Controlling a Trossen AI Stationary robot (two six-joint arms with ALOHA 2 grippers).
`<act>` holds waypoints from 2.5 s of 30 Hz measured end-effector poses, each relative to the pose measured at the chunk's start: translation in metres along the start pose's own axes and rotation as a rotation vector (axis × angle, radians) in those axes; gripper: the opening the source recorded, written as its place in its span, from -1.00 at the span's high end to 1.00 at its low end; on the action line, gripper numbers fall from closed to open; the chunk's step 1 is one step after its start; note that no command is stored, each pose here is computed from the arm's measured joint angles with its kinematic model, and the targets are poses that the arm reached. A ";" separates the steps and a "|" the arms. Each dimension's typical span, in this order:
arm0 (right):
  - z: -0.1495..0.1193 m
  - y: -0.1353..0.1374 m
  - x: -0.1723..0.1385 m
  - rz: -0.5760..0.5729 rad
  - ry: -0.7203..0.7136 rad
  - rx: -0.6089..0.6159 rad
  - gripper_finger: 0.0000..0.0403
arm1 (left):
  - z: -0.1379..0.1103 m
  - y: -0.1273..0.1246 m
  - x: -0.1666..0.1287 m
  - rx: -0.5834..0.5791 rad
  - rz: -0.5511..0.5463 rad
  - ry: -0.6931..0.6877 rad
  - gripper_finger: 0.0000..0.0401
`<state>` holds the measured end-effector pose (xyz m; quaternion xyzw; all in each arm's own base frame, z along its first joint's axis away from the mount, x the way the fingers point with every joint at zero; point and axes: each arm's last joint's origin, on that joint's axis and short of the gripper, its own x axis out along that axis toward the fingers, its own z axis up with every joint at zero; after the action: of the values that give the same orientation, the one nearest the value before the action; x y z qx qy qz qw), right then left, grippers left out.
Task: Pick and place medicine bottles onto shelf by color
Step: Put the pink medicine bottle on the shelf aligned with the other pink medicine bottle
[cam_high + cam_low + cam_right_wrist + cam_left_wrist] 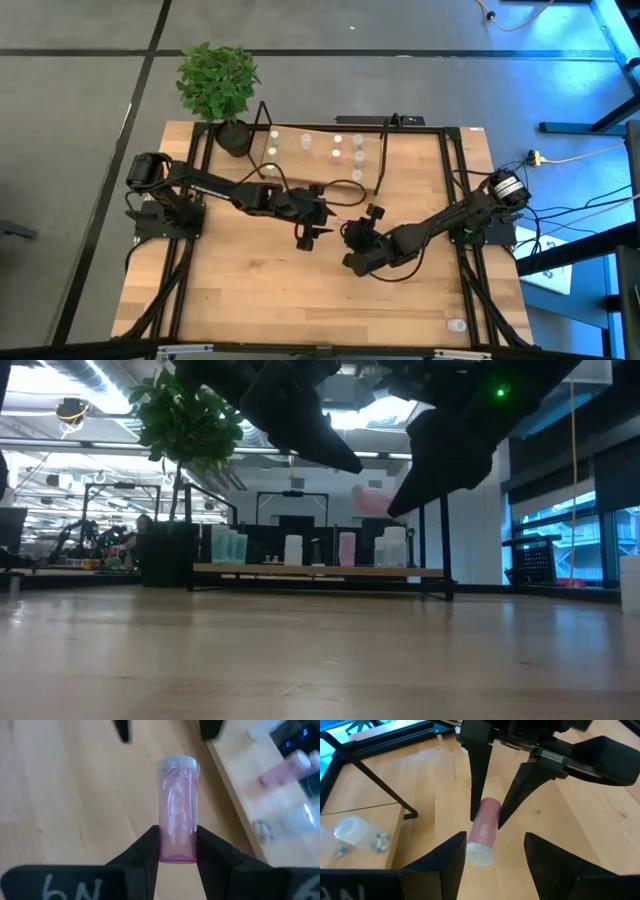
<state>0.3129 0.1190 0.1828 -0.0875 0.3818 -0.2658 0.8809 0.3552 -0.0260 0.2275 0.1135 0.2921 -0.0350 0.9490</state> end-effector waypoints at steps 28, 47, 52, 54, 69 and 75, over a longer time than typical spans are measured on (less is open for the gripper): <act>0.003 0.002 -0.001 0.004 -0.034 -0.023 0.44 | -0.007 -0.001 0.000 0.002 0.058 0.080 0.03; 0.009 0.005 -0.001 0.024 -0.080 -0.066 0.44 | -0.006 -0.003 0.000 -0.017 0.002 0.067 0.03; 0.009 0.005 -0.001 0.026 -0.084 -0.068 0.44 | -0.006 -0.003 0.000 -0.012 0.001 0.071 0.03; 0.009 0.005 -0.001 0.026 -0.083 -0.068 0.44 | -0.007 -0.003 0.000 0.001 0.000 0.076 0.04; 0.010 0.006 -0.001 0.027 -0.086 -0.065 0.44 | -0.007 -0.003 0.000 0.011 0.004 0.074 0.53; 0.010 0.006 -0.001 0.032 -0.084 -0.061 0.44 | -0.007 -0.004 0.000 0.010 0.001 0.074 0.59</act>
<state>0.3213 0.1241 0.1883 -0.1195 0.3536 -0.2361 0.8972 0.3509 -0.0279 0.2215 0.1197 0.3266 -0.0318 0.9370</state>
